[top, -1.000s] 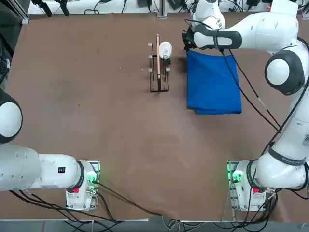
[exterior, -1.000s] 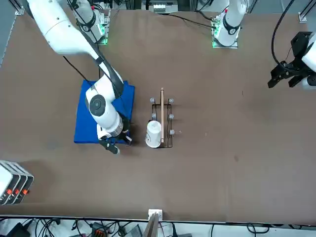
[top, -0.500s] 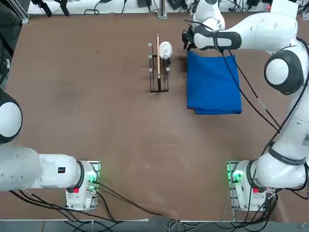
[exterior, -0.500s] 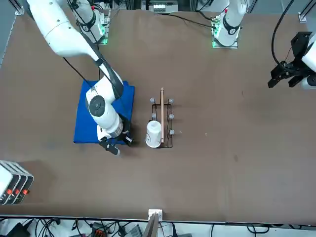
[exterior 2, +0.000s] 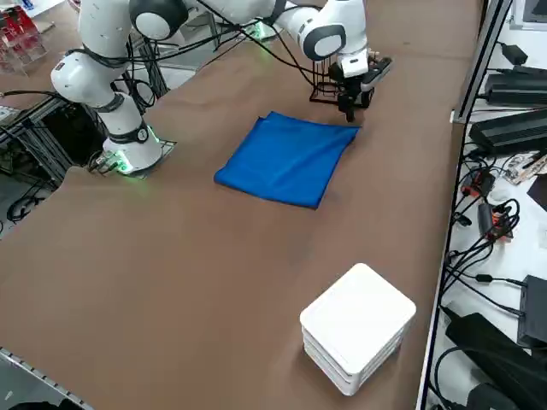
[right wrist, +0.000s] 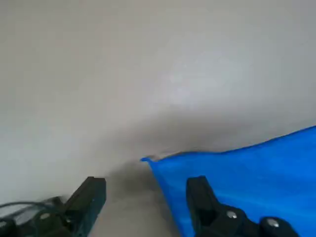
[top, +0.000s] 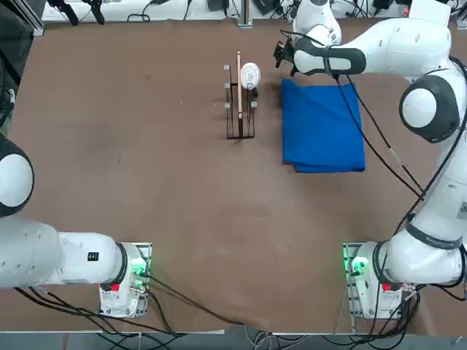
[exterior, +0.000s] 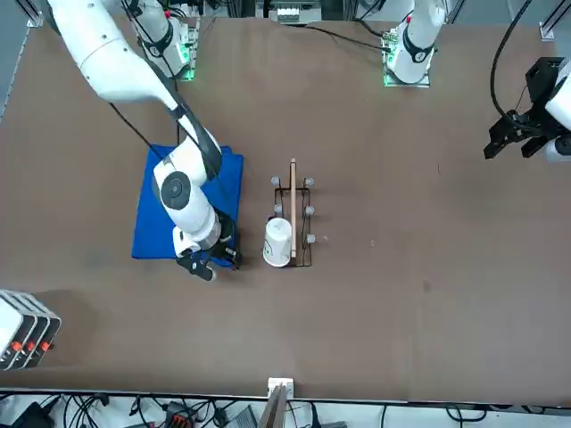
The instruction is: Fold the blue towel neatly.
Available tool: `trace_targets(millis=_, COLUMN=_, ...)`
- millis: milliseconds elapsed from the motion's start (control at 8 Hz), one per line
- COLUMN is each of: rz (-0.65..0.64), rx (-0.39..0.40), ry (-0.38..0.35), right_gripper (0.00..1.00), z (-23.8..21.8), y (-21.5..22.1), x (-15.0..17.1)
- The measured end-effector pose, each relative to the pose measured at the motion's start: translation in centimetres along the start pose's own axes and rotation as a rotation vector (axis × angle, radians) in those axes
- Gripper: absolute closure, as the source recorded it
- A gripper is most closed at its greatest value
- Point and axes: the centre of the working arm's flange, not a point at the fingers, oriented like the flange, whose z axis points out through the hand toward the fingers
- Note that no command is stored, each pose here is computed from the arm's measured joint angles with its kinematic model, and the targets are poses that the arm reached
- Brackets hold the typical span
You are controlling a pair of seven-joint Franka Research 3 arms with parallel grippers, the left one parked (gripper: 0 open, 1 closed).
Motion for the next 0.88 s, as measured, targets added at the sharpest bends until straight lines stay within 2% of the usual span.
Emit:
trace_targets(millis=250, rz=-0.05, rx=-0.067, ry=-0.01, right_gripper=0.0, z=-1.6, y=1.6, x=2.2)
trace_targets(millis=875, rz=-0.248, rx=-0.205, ry=-0.025, right_gripper=0.0, z=-12.3, y=7.1, x=7.4)
